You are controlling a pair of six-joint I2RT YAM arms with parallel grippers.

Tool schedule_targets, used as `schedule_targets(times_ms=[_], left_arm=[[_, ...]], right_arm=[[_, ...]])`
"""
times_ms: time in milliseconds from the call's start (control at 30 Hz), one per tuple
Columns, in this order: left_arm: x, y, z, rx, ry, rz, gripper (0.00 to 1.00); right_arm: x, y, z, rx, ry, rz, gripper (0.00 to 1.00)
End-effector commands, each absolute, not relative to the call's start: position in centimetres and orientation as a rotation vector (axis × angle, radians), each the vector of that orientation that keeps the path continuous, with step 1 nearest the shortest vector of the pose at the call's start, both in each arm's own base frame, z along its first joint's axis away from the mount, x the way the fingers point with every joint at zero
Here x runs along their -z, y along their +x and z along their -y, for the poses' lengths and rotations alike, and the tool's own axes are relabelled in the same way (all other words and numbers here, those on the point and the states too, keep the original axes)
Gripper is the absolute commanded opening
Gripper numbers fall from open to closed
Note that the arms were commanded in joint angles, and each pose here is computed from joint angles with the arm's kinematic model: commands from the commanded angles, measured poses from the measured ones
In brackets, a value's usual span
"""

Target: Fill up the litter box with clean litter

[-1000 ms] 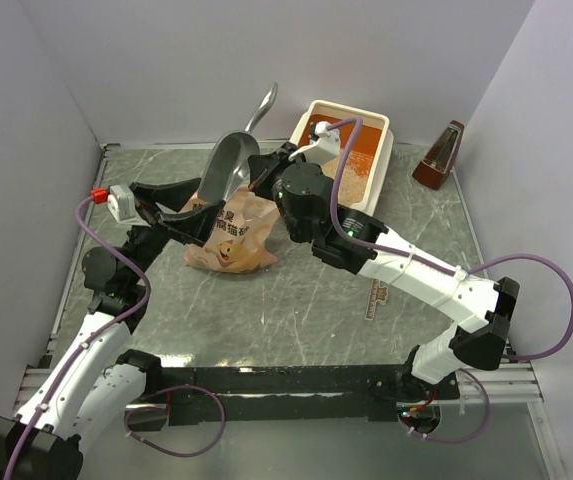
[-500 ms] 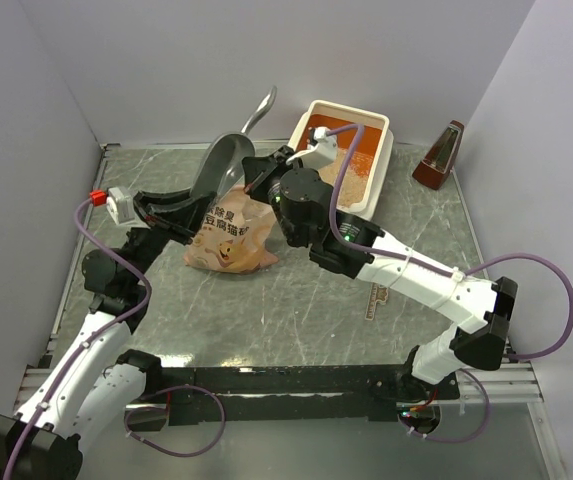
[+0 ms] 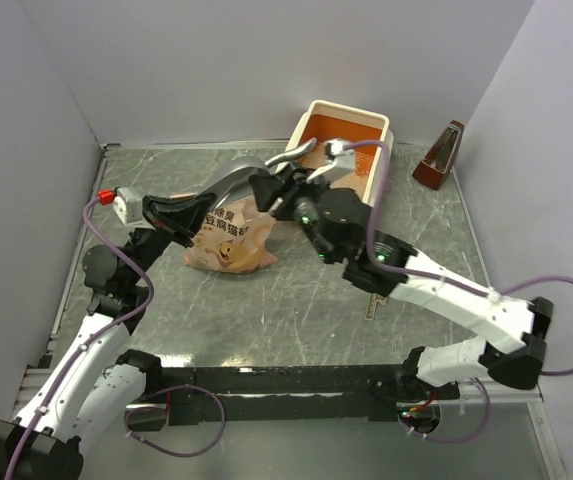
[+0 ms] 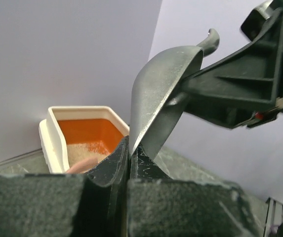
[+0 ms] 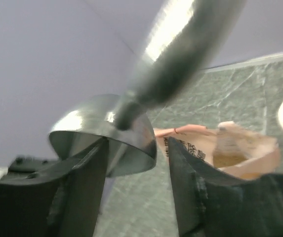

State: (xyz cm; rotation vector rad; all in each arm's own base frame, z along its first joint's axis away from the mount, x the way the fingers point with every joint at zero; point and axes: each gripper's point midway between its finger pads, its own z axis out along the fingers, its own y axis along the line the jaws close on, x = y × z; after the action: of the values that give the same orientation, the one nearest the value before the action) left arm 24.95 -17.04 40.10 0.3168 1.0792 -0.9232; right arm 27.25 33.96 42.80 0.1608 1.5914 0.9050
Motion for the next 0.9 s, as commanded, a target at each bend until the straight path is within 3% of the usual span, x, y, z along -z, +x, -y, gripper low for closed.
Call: schedule_targets(times_ms=[0,333,600,867], left_arm=[[-42.6,23.5,17.5,0.901,0.415,-1.019,0.01],[-42.4,22.9,18.9,0.89,0.584,-1.143,0.01],[-40.8,20.9,20.6,0.938,0.833,-1.281,0.01],[-40.4,20.2,20.0,0.924,0.824,-1.363,0.01]], right_arm=[[-44.5,26.0,-28.8,-0.824,0.005,-1.546,0.62],[-39.3,22.8,-21.6,-0.549,-0.343,-1.589,0.73],[-37.2,15.4,-22.5,-0.823,-0.681,-1.493,0.79],[-36.2,13.7,-21.4,-0.817,-0.771,-1.527,0.81]])
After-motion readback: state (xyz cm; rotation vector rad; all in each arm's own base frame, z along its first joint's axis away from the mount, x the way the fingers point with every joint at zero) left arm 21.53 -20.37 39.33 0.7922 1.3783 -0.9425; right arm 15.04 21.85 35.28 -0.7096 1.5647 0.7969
